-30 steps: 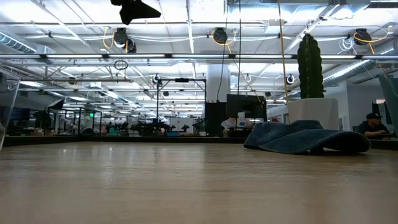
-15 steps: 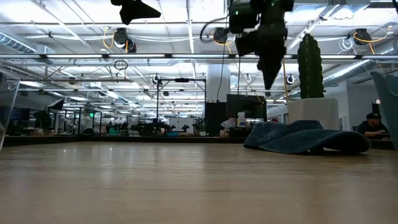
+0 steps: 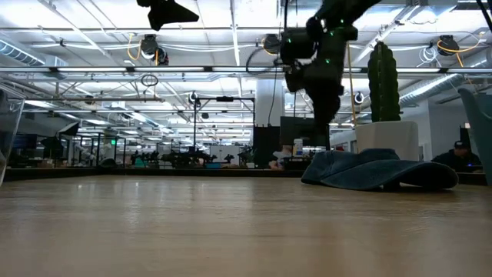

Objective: Pick & Place hat
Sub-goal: Put the blue cap into the blue bin

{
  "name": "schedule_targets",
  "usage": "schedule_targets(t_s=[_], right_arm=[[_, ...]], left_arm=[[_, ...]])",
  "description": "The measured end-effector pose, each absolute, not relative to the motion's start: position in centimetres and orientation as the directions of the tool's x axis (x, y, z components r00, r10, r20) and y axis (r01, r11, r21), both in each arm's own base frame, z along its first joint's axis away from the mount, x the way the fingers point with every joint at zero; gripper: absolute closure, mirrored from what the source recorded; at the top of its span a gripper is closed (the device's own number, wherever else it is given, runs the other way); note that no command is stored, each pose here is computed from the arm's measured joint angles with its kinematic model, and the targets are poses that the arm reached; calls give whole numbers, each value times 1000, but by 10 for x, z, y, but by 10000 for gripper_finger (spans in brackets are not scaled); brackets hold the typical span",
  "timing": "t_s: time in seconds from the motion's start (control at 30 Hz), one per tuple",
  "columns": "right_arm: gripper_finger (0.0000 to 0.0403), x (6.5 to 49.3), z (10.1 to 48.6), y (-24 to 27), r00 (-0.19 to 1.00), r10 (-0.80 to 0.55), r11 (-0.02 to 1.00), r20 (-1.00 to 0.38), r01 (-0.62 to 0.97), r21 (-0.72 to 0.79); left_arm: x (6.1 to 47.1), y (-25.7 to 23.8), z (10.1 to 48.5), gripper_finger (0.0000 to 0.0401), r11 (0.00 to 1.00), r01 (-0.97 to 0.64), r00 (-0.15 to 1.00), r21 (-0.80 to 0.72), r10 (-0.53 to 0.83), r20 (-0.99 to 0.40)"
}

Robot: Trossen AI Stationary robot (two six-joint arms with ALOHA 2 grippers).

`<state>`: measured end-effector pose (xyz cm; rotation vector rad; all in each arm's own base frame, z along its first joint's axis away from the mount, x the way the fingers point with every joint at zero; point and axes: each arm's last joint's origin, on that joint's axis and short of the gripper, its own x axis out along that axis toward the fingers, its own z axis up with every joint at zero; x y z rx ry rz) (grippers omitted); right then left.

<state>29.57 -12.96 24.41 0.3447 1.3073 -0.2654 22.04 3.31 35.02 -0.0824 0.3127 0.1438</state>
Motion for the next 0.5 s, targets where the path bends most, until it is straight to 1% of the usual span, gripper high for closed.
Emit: schedule_targets(t_s=[0.1,0.23,0.37,0.5], right_arm=[[177,285,224,-134,193,18,890,-981,444,104],[178,274,203,-135,148,33,875,-988,474,100],[176,270,188,-134,151,41,873,-988,475,109],[180,269,185,-133,161,38,875,-986,471,111]], left_arm=[[220,33,350,121,986,-153,941,-58,128,-312],[220,33,350,121,986,-153,941,-58,128,-312],[220,33,350,121,986,-153,941,-58,128,-312],[220,33,350,121,986,-153,941,-58,128,-312]])
